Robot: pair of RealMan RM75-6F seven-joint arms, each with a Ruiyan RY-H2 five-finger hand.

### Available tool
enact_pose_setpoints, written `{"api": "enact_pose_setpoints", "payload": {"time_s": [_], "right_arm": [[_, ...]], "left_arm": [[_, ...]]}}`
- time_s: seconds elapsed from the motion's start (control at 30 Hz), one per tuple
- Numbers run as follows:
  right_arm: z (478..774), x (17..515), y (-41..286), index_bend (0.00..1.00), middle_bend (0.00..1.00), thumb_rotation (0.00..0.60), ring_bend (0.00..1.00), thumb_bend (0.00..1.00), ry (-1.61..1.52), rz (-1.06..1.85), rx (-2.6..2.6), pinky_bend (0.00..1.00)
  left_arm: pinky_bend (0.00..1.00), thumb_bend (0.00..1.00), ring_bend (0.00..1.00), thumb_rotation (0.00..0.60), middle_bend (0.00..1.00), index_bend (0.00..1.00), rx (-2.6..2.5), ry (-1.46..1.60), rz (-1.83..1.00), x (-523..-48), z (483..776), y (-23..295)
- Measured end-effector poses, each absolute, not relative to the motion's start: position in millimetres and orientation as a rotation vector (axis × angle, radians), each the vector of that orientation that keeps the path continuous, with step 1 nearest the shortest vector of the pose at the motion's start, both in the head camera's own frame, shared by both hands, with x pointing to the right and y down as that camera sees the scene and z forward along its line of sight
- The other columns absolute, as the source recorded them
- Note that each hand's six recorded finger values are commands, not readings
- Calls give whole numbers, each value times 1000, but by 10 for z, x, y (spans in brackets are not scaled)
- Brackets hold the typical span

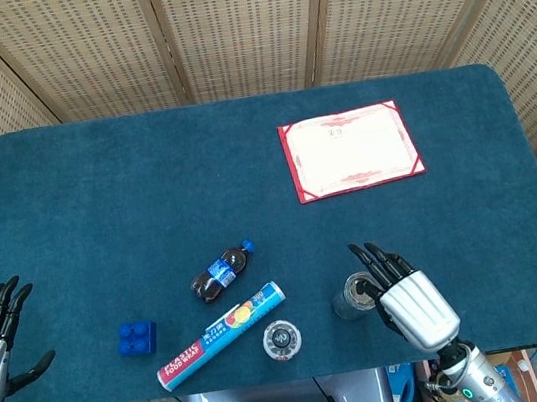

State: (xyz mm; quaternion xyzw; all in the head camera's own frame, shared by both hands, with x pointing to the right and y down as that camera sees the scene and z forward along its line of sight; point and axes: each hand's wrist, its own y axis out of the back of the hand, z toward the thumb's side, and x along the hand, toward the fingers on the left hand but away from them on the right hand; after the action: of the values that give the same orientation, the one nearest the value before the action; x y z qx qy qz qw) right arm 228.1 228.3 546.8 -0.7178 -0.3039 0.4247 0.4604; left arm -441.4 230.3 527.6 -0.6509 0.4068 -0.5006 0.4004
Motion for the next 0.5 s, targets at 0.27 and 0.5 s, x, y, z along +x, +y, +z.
{"api": "enact_pose_setpoints", "payload": {"time_s": [0.27,0.5], "right_arm": [[5502,2272,2305,448,10,600,0,933,-741,1051,-1772,273],[5523,2256,2324,448,6,600,0,932,-736,1054,-1781,271]], "left_arm": [[0,209,0,600,0,0,-1646,1030,-1265,-4413,5273,2305],[0,209,0,600,0,0,-1645,1031,-1267,-4417,5273,2306]]}}
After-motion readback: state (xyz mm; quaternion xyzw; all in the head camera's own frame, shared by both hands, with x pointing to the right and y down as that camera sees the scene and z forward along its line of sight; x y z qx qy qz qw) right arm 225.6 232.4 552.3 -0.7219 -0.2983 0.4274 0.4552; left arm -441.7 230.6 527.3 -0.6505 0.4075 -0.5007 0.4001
